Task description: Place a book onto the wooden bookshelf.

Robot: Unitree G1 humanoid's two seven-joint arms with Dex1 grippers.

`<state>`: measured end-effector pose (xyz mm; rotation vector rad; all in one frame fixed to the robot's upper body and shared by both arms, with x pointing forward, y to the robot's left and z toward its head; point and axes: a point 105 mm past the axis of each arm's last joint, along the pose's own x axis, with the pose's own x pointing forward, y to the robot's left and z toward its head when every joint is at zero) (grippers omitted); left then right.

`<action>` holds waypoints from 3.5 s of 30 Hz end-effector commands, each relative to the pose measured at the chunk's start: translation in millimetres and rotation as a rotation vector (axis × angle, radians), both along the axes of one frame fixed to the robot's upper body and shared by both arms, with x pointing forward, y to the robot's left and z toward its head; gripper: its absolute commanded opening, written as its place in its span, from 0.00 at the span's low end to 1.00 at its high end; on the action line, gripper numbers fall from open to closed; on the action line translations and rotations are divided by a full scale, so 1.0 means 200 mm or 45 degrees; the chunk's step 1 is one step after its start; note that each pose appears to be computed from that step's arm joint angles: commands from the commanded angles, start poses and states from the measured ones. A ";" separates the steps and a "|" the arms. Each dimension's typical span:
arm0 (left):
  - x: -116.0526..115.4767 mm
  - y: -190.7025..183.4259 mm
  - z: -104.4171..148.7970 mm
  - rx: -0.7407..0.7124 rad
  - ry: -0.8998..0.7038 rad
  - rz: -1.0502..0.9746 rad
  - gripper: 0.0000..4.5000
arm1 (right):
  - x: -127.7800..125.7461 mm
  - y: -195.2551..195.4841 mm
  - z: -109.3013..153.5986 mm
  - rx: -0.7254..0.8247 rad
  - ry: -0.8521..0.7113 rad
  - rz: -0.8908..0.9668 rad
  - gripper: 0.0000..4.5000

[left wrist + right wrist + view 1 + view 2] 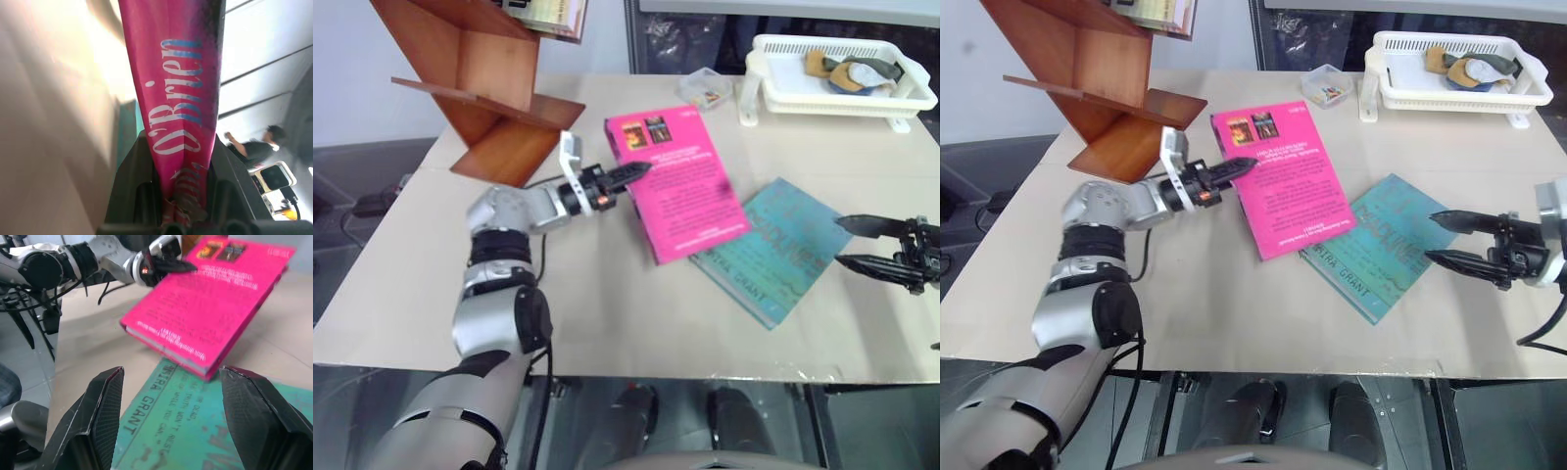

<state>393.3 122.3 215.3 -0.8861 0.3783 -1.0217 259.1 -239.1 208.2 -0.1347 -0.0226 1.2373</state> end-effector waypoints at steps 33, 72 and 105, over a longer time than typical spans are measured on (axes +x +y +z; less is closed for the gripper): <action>-0.14 0.03 0.57 1.951 -2.327 0.242 0.11 | 0.07 -0.03 0.16 0.121 -0.122 0.034 0.71; -0.21 0.63 0.71 2.611 -1.988 -0.048 0.11 | 0.15 -0.06 0.25 0.301 -0.178 0.108 0.71; -0.10 0.92 0.63 2.527 -1.645 0.083 0.11 | 0.09 -0.04 0.39 0.507 -0.283 0.160 0.71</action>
